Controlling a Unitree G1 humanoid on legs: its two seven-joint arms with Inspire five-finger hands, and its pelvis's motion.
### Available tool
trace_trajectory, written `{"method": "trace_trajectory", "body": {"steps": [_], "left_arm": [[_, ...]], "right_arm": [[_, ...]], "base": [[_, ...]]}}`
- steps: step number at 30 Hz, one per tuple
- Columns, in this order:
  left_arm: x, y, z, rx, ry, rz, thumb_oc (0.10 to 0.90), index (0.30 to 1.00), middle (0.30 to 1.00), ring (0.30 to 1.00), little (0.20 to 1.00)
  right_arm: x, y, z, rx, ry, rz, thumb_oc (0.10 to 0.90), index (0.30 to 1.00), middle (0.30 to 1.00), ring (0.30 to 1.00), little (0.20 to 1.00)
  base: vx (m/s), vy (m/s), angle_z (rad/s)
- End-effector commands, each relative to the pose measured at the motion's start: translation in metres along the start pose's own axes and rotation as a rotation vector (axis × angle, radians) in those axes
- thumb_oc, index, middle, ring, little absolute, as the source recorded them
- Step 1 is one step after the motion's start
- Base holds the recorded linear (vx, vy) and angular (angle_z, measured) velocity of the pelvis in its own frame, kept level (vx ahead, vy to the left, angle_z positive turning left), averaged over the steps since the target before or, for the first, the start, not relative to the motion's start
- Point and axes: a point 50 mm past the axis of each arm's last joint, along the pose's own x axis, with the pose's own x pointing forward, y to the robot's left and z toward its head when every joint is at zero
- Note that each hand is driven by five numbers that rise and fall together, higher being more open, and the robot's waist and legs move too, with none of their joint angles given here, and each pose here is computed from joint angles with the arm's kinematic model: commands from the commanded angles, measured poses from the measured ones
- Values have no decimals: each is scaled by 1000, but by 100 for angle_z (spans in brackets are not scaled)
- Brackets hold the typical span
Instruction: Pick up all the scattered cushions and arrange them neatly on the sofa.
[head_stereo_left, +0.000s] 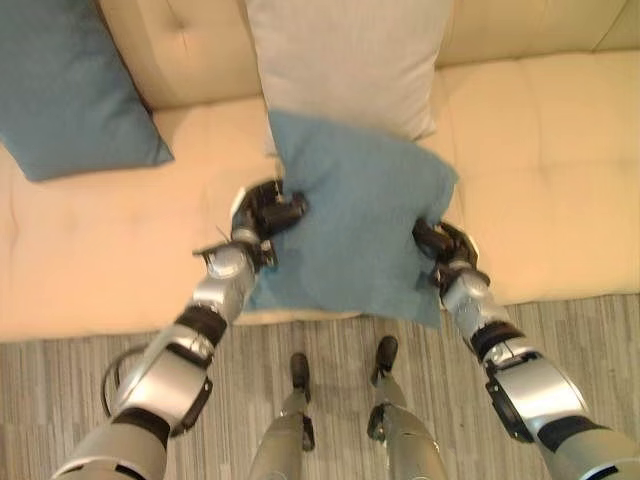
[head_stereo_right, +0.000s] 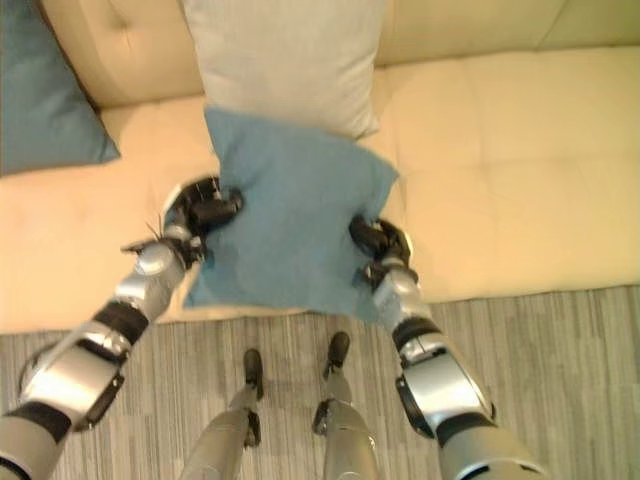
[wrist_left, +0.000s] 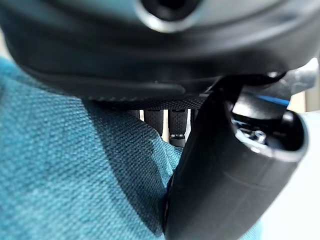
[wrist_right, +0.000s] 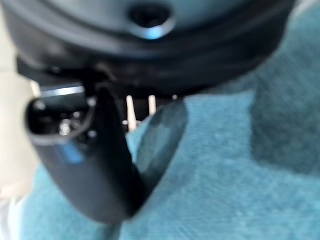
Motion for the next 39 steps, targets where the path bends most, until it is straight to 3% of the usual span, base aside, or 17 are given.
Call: {"method": "trace_trajectory", "body": {"steps": [1,10,16,30,39], "left_arm": [[-17,-112,28,-64,-222,-422,400,300,300,300,300],[-53,-111,24,-92,-280,-449,400,300,300,300,300],[-75,-92,-2,-35,-244,-432,400,300,300,300,300],[-71,-83,-6,17,-245,-361,400,300,300,300,300],[-66,-76,-13,97,-219,-327,400,300,300,300,300]], "right_arm": [[-18,91,49,48,-295,315,400,300,300,300,300],[-47,68,33,11,-373,333,400,300,300,300,300],[-68,58,12,-253,-362,468,400,300,300,300,300],[-76,52,-13,-306,-306,449,400,300,300,300,300],[-72,42,-29,-374,-239,399,400,300,300,300,300]], "base": [[61,-67,12],[-36,-91,12],[-217,30,-66],[-253,-114,-105],[97,-463,-119]]}}
